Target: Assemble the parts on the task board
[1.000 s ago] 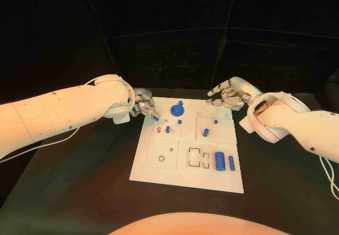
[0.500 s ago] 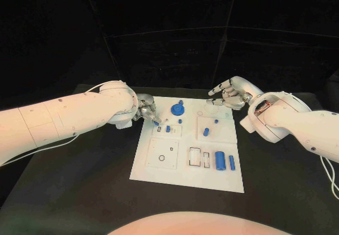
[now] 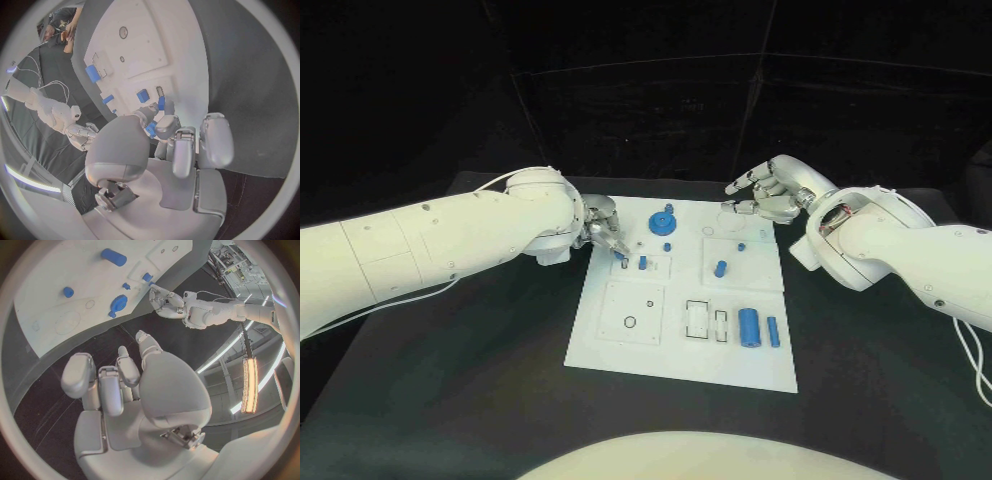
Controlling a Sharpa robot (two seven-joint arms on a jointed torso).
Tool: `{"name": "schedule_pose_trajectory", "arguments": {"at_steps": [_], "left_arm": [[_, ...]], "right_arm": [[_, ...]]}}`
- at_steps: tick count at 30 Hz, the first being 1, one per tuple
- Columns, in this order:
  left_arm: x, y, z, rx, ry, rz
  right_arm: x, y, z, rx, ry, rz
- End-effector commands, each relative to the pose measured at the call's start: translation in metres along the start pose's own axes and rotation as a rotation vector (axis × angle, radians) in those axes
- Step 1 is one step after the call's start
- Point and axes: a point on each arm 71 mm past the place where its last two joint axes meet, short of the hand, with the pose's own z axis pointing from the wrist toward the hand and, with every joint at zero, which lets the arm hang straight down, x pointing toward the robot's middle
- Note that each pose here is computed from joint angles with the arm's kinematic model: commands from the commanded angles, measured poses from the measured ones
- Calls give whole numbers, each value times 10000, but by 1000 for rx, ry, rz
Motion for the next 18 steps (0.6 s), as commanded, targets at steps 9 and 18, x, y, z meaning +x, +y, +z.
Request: {"name": "schedule_pose_trajectory", "arguments": {"at_steps": [9, 18], "left_arm": [[40, -39, 0, -1, 32, 32], [100, -44, 9, -2, 58, 48]], "right_arm": [[-9, 13, 7, -5, -7, 2], [-6, 15, 9, -5, -5, 2]]}}
